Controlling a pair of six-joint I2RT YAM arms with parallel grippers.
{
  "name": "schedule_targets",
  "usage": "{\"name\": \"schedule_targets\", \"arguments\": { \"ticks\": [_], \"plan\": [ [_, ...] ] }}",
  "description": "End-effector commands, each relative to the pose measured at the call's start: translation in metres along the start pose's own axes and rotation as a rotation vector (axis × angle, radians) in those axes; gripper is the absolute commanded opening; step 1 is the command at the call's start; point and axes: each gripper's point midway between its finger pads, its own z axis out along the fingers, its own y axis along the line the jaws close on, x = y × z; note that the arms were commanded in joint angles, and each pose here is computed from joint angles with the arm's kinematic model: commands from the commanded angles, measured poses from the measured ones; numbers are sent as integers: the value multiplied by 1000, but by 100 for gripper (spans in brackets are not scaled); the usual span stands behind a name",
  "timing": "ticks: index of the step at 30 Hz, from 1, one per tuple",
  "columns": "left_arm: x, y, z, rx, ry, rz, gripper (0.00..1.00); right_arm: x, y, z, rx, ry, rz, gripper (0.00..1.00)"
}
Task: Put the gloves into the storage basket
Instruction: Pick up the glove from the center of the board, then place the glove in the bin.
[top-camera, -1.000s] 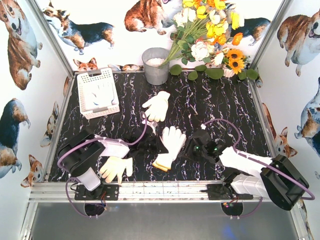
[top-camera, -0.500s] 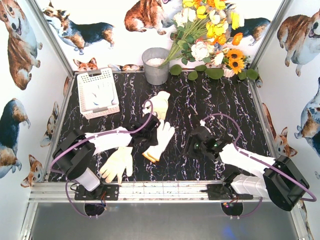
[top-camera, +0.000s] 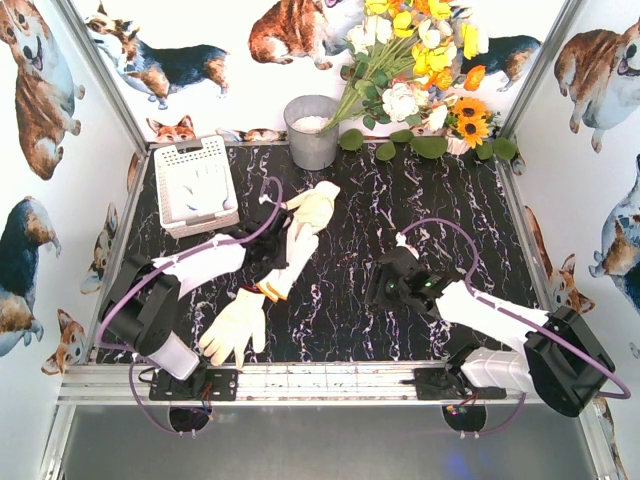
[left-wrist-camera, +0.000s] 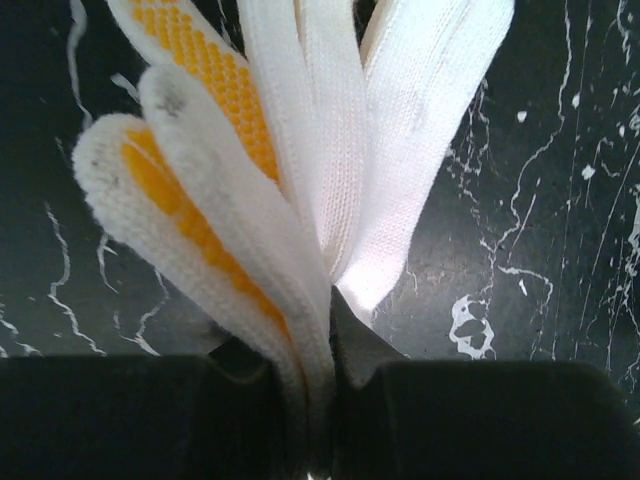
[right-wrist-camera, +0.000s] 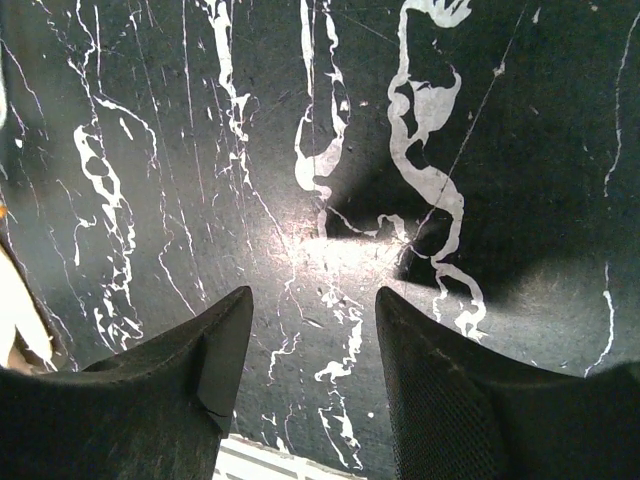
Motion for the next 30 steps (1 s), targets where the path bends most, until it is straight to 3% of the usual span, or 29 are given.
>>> {"name": "schedule_targets", "arguments": {
  "ticks": [1, 11, 19, 30],
  "plan": [
    [-29, 7, -4, -6, -34, 90, 0, -8, 10, 1, -41, -37, 1, 54],
    [-99, 42, 1, -90, -89, 115, 0, -8, 3, -6, -16, -52, 14, 54],
    [-146, 65, 6, -185, -95, 164, 0, -17, -8, -19, -5, -138, 31, 55],
    [-204, 86, -1, -252, -137, 179, 0, -14, -7, -18, -10, -125, 31, 55]
  ]
}}
